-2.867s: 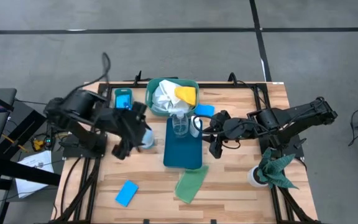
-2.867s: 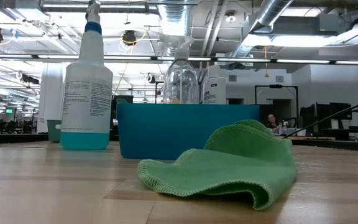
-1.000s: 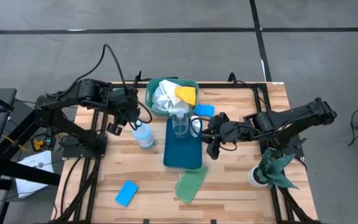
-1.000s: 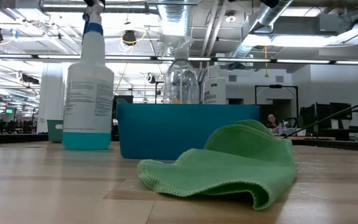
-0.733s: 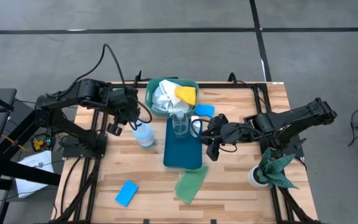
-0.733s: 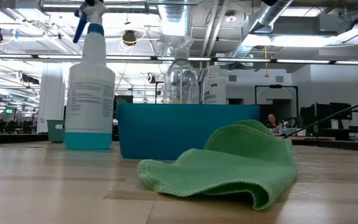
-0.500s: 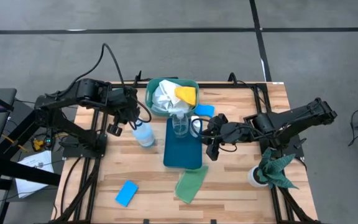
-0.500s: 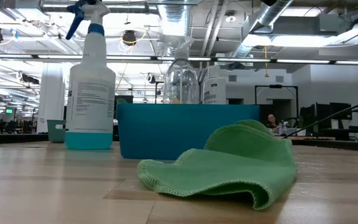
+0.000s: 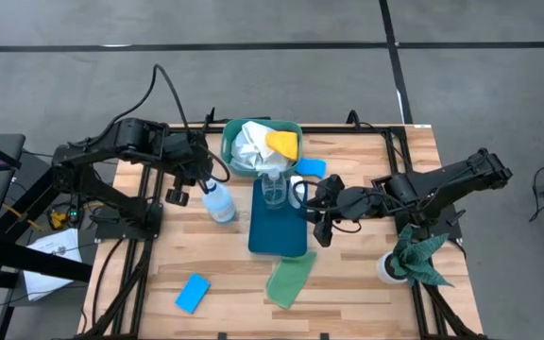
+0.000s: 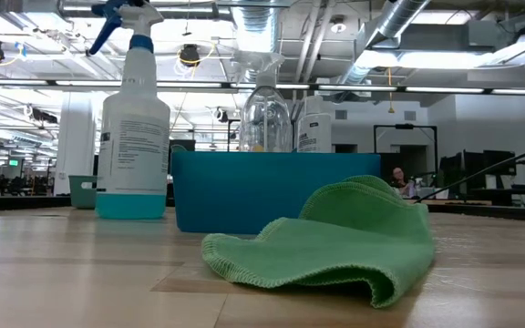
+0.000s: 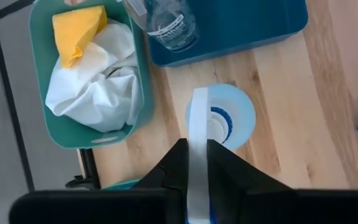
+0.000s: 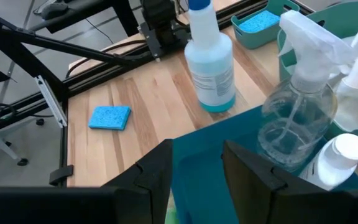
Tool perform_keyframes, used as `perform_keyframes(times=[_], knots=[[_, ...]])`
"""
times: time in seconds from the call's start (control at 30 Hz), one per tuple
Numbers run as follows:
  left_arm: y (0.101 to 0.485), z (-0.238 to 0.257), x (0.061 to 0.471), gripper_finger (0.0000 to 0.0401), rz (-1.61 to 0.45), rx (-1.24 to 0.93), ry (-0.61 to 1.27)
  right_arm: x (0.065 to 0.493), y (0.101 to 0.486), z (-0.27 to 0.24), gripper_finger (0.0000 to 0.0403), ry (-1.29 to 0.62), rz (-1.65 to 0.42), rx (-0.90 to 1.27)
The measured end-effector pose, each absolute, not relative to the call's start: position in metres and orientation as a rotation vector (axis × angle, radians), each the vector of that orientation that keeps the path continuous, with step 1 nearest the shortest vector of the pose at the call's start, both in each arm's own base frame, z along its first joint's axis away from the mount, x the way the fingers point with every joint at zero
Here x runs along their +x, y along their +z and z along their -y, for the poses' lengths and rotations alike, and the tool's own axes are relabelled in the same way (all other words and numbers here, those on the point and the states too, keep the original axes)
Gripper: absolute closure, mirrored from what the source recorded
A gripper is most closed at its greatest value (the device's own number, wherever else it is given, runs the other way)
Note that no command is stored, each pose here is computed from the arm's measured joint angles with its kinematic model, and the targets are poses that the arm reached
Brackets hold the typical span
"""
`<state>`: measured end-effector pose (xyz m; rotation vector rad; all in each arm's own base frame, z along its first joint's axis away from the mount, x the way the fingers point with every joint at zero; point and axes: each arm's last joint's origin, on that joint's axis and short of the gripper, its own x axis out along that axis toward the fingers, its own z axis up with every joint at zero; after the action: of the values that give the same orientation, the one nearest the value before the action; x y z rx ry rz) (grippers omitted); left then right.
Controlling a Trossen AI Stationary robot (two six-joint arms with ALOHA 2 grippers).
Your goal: Pick & Place Kitchen Items
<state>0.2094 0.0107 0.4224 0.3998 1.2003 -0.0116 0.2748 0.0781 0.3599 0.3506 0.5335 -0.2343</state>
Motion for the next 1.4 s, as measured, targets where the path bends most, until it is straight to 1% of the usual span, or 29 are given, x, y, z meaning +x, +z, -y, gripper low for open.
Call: perform_keyframes(times=[0.1, 0.37, 0.7, 1.13, 1.4], knots=[[0.422, -0.011, 0.209, 0.0378, -1.199, 0.369, 0.010, 0.274, 0.360, -0.080, 0.0271, -0.229, -0.534, 0.349], [0.424, -0.011, 0.207, 0.0378, -1.192, 0.294, 0.052, 0.275, 0.361, -0.080, 0.0271, -0.221, -0.522, 0.353], [0.427, -0.009, 0.207, 0.0378, -1.175, 0.231, 0.040, 0.277, 0.364, -0.081, 0.0271, -0.208, -0.493, 0.357], [0.428, 0.001, 0.207, 0.0378, -1.164, 0.256, 0.013, 0.274, 0.367, -0.083, 0.0271, -0.198, -0.482, 0.359], [0.428, 0.010, 0.207, 0.0378, -1.153, 0.266, 0.033, 0.268, 0.373, -0.079, 0.0271, -0.199, -0.462, 0.355]])
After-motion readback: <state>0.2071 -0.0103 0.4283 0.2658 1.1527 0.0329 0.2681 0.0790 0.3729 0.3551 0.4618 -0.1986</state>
